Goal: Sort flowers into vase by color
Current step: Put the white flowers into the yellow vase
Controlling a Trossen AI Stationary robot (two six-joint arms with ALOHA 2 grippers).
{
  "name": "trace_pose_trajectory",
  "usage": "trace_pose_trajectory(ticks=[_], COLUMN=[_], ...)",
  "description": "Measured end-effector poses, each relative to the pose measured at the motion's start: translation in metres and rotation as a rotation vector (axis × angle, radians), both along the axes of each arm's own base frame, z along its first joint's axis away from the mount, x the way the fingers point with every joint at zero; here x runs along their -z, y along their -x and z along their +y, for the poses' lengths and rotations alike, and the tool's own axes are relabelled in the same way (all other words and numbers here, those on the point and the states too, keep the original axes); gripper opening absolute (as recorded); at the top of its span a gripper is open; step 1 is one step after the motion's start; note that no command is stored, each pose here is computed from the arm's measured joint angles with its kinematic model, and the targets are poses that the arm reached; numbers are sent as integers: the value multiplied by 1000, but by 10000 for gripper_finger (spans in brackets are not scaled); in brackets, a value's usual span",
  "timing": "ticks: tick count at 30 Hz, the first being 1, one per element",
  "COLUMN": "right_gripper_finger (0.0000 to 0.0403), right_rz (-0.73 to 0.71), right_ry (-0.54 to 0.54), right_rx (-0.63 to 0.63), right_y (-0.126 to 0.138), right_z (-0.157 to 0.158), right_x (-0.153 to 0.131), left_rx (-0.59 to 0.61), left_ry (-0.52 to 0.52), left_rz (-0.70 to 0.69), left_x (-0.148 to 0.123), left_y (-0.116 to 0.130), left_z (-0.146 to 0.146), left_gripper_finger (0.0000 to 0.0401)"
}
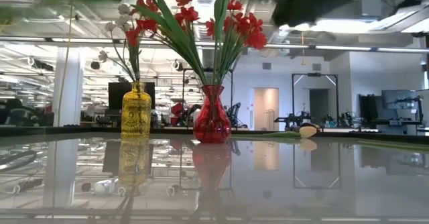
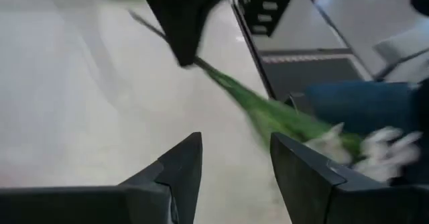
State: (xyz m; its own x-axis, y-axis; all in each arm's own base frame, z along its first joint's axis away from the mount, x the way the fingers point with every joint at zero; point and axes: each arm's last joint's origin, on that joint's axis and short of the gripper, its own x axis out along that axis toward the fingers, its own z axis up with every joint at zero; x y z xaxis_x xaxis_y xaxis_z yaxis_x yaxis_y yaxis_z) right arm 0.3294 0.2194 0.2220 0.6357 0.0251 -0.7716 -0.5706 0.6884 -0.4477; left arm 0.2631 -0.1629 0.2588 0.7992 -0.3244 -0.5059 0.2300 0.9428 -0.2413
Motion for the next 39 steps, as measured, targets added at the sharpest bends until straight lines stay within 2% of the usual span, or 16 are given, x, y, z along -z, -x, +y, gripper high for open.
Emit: trace_pose_trajectory(ticks=[4, 7, 14, 20, 23, 28, 36, 39], right_gripper_finger=[37, 37, 37, 37, 37, 37, 37, 37], right_rz=[-134, -301, -677, -923, -979, -985, -994, -994], right_ry=[-167, -304, -556, -720, -762, -785, -760, -753], right_rx=[-53, -107, -146, -35, 9, 72, 161, 177], right_y=[17, 31, 50, 30, 18, 0, -13, -14], right_z=[-9, -17, -35, -49, -57, -66, -74, -75], right_x=[-15, -22, -26, -20, -10, 1, 3, 3], left_rx=[-21, -32, -26, -54, -81, -189, -220, -214], left_ry=[-159, -242, -280, -300, -318, -320, -309, -286], left_rz=[-107, -162, -392, -618, -643, -681, -687, -730], left_x=[-8, -10, 6, 3, 3, -2, -4, -8], left_y=[7, 8, 6, 7, 5, 1, -4, -4], left_z=[-3, -6, -2, 2, 2, 7, 15, 16], left_gripper_finger=[163, 163, 162, 162, 162, 162, 162, 162])
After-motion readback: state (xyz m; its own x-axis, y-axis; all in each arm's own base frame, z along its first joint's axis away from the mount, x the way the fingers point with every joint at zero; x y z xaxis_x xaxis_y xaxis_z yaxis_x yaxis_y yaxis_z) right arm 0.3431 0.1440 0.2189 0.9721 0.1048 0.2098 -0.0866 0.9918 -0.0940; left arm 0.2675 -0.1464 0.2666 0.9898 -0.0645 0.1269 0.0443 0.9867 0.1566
